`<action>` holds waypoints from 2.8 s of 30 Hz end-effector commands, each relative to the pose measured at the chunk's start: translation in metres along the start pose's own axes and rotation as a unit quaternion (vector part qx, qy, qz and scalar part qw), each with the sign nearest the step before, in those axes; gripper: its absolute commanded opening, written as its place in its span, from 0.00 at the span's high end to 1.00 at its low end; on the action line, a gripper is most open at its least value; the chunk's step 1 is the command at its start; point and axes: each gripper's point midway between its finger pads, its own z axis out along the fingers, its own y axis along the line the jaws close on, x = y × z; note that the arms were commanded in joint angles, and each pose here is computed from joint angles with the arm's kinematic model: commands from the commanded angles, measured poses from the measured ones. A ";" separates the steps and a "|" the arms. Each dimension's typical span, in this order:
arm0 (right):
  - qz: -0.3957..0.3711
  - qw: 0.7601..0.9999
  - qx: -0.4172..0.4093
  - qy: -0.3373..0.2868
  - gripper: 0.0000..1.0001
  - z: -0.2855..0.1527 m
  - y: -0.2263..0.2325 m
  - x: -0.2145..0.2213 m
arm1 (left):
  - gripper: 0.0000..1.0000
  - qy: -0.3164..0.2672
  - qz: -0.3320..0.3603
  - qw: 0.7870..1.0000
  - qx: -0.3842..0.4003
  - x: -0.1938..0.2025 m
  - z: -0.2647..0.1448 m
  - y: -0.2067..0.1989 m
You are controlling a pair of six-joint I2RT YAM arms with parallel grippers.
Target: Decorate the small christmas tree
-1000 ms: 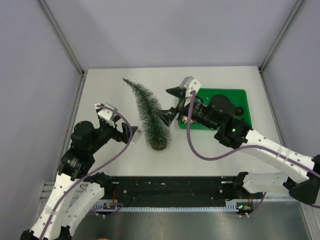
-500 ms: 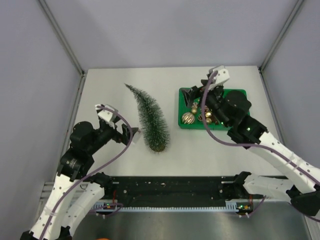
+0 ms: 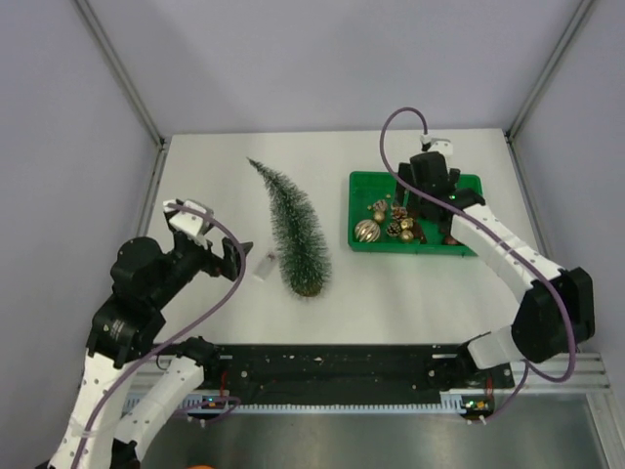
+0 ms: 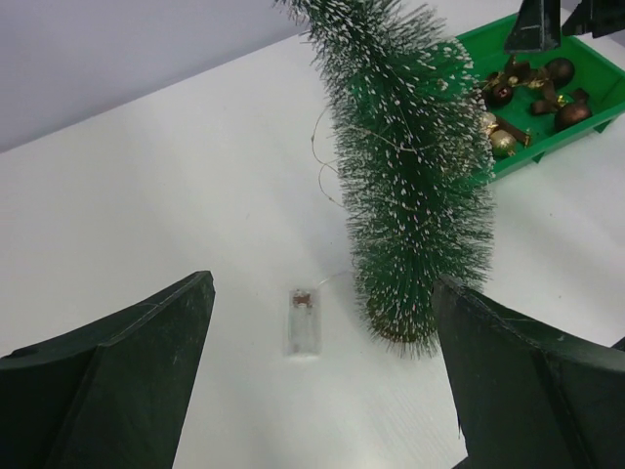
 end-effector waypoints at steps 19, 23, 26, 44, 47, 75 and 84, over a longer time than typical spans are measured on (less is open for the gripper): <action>0.074 0.982 0.131 0.113 0.21 0.062 -0.053 0.053 | 0.01 0.112 -0.158 0.966 -0.169 -0.046 0.013 0.113; 0.077 0.982 0.128 0.112 0.21 0.063 -0.052 0.054 | 0.01 0.099 -0.269 0.947 -0.147 -0.044 0.011 0.146; 0.079 0.983 0.118 0.118 0.21 0.068 -0.047 0.057 | 0.01 0.098 -0.267 0.949 -0.138 -0.029 0.011 0.149; 0.076 0.987 0.016 0.139 0.28 0.107 0.017 0.071 | 0.01 0.113 -0.260 0.958 -0.040 0.055 0.029 0.104; 0.068 0.988 0.017 0.135 0.31 0.113 0.019 0.068 | 0.01 0.115 -0.257 0.959 -0.035 0.059 0.031 0.100; 0.064 0.993 0.031 0.099 0.85 0.108 0.014 0.024 | 0.01 0.114 -0.243 0.962 -0.042 0.067 0.031 0.099; 0.048 0.991 0.036 0.117 0.34 0.106 0.007 0.046 | 0.01 0.117 -0.247 0.961 -0.032 0.071 0.032 0.094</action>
